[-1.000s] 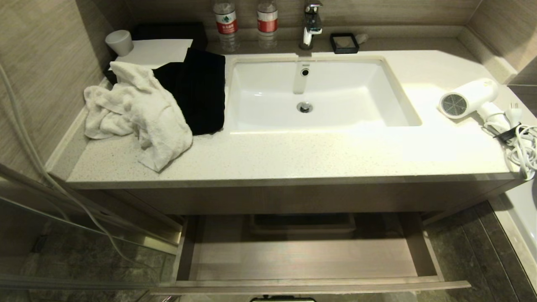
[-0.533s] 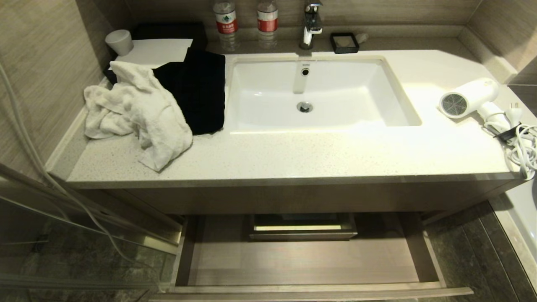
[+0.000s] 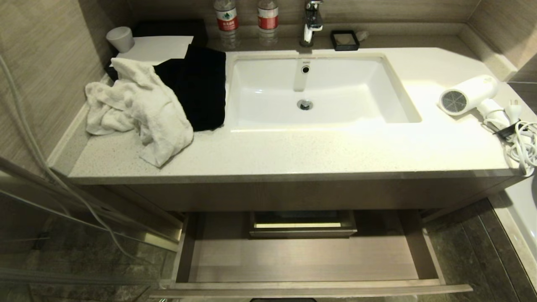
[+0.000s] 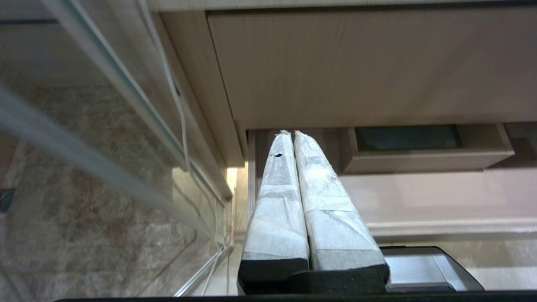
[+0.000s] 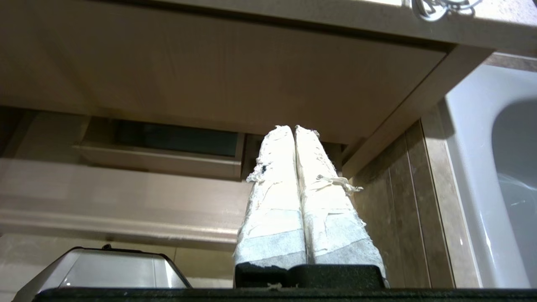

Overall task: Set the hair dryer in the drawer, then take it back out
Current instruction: Pick up the hairdryer

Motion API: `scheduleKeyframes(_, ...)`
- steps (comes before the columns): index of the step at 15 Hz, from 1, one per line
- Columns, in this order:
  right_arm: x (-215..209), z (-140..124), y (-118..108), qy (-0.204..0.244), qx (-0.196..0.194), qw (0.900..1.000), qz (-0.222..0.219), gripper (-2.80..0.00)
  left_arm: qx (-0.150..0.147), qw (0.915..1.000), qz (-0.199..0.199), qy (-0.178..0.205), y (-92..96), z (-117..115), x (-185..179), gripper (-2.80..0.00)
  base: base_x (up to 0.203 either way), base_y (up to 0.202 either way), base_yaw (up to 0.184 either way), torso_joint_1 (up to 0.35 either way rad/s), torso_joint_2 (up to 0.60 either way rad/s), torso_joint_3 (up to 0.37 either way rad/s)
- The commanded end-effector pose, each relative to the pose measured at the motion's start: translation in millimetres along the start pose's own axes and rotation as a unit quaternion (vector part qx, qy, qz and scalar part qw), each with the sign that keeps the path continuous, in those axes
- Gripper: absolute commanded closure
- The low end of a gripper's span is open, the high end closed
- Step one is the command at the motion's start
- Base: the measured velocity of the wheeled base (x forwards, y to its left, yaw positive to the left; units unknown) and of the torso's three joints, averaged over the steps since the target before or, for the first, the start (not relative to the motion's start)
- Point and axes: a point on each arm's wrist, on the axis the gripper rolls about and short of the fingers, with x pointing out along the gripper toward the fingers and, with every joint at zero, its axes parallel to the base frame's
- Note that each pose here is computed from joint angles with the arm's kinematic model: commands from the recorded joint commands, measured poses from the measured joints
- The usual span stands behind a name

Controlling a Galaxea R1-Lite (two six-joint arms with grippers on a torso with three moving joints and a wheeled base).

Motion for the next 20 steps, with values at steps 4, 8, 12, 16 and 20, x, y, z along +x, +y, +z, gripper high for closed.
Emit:
scheduleKeyframes(4,0.1,-0.4,0.1,0.000,0.000,1.000,0.000,0.00,0.002,1.0000,0.000,0.000,0.0,-0.2,-0.1,0.00,-0.184,0.000,0.003,0.001,0.00,0.004)
scheduleKeyframes(8,0.1,-0.4,0.1,0.000,-0.001,1.000,0.000,0.00,0.002,1.0000,0.000,0.001,0.0,-0.5,-0.1,0.00,-0.054,0.000,0.002,-0.001,0.00,0.002)
scheduleKeyframes(12,0.1,-0.4,0.1,0.000,0.000,1.000,0.000,0.00,0.002,1.0000,0.000,0.001,0.0,-0.5,-0.1,0.00,0.000,0.000,0.000,0.000,0.00,0.000)
scheduleKeyframes(16,0.1,-0.4,0.1,0.000,-0.001,1.000,0.000,0.00,0.001,1.0000,0.000,0.001,0.0,-0.5,-0.1,0.00,0.000,0.000,0.000,0.000,0.00,0.000)
scheduleKeyframes(20,0.1,-0.4,0.1,0.000,-0.001,1.000,0.000,0.00,0.001,1.0000,0.000,0.001,0.0,-0.5,-0.1,0.00,0.000,0.000,0.000,0.000,0.00,0.000)
